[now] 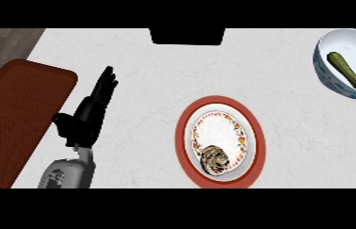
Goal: Pick the squash from the plate and place it in the bowl
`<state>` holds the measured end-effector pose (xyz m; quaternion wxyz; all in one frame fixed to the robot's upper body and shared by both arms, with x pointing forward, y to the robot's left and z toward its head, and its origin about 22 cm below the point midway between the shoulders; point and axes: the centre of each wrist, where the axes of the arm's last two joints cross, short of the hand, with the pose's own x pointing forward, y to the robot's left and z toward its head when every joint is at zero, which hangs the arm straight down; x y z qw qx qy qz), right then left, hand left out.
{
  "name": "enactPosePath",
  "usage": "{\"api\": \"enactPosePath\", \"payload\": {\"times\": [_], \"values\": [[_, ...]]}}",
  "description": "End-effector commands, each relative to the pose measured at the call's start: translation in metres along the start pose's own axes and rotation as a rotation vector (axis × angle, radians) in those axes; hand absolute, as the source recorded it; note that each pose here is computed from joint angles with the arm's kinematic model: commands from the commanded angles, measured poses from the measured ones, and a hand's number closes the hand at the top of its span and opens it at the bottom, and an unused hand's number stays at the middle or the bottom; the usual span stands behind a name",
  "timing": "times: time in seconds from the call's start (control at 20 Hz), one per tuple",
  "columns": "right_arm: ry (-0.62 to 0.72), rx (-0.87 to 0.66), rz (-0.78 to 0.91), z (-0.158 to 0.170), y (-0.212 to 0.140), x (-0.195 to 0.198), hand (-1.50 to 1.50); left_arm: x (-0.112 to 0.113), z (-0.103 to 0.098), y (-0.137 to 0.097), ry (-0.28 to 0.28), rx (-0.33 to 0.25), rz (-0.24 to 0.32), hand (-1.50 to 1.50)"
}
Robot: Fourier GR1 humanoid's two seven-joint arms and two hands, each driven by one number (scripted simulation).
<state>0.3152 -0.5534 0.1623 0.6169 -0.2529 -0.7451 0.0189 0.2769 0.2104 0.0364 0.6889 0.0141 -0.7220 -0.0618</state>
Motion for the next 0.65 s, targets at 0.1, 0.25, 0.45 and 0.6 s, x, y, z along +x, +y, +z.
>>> {"api": "enactPosePath", "payload": {"times": [0.1,0.25,0.45,0.6], "values": [[0.0,0.049,-0.098,0.02,-0.012,-0.019,-1.5,-0.001,-0.005,0.005,-0.009,0.002,0.002,0.0],[-0.004,0.091,-0.124,0.038,-0.036,-0.024,-1.5,-0.003,-0.006,0.001,0.006,0.011,0.001,0.0],[-0.004,0.141,-0.095,0.053,-0.036,-0.041,-1.5,-0.011,0.001,-0.006,0.005,-0.003,0.009,0.0],[-0.028,0.134,-0.109,0.054,-0.044,-0.037,-1.5,0.002,-0.004,-0.002,0.01,0.002,0.012,0.0]]}}
